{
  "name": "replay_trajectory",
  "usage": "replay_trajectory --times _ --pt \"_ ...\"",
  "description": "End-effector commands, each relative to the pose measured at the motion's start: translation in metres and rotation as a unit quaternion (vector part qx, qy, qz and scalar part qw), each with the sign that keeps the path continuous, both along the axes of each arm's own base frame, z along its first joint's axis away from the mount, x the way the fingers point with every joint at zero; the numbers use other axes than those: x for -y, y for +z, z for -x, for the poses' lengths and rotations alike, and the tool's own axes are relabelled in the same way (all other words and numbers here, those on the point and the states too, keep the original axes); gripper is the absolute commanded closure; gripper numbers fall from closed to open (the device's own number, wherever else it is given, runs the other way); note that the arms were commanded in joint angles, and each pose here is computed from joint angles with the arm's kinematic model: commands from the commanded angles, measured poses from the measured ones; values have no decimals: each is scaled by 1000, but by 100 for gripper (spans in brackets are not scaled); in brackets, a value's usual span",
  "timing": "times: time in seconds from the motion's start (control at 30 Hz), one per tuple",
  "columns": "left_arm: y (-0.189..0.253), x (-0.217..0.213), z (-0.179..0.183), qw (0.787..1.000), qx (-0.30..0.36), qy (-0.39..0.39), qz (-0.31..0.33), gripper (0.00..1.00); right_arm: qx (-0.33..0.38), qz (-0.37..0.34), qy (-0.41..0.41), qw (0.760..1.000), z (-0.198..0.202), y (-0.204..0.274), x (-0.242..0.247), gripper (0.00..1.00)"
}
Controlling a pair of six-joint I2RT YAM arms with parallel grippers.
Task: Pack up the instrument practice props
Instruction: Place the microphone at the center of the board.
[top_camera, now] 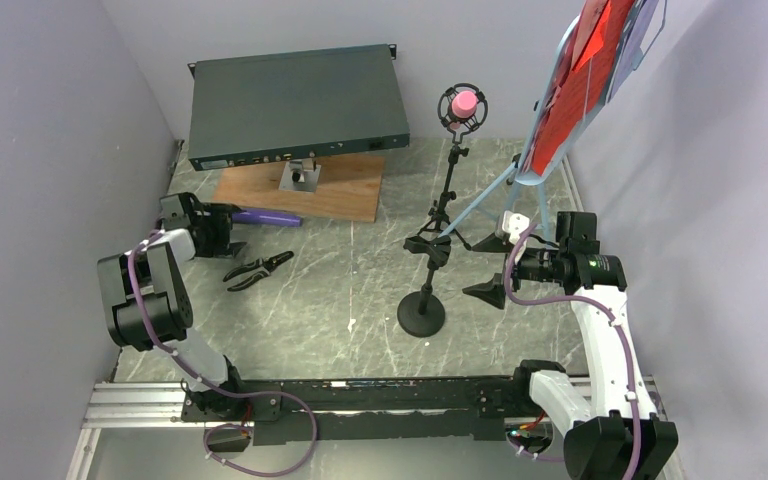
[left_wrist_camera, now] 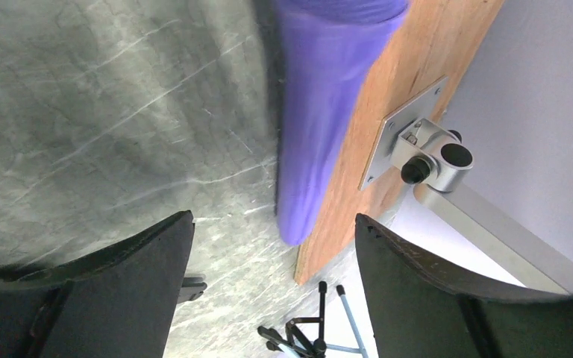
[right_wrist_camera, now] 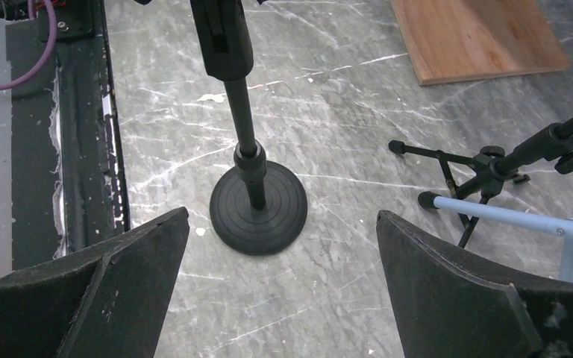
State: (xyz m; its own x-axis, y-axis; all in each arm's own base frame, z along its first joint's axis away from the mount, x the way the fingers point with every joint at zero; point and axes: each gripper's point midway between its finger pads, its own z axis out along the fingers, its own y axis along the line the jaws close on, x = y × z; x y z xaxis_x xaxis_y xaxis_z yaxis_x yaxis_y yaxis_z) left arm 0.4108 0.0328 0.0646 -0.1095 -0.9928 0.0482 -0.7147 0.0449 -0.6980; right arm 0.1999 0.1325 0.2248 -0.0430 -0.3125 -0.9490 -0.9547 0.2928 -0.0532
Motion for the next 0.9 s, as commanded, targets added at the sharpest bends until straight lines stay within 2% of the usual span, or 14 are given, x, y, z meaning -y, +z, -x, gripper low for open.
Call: replay_trajectory --times 0.0,0.6,0.87 --pt "20 0 0 1000 10 -16 -5 16 13 0 10 1000 1 0 -2 1" --pt "29 5 16 999 13 -28 -10 17 17 2 10 1000 2 0 -1 1" --pt "42 31 49 994 46 -100 -15 17 17 8 8 1000 0 -3 0 1"
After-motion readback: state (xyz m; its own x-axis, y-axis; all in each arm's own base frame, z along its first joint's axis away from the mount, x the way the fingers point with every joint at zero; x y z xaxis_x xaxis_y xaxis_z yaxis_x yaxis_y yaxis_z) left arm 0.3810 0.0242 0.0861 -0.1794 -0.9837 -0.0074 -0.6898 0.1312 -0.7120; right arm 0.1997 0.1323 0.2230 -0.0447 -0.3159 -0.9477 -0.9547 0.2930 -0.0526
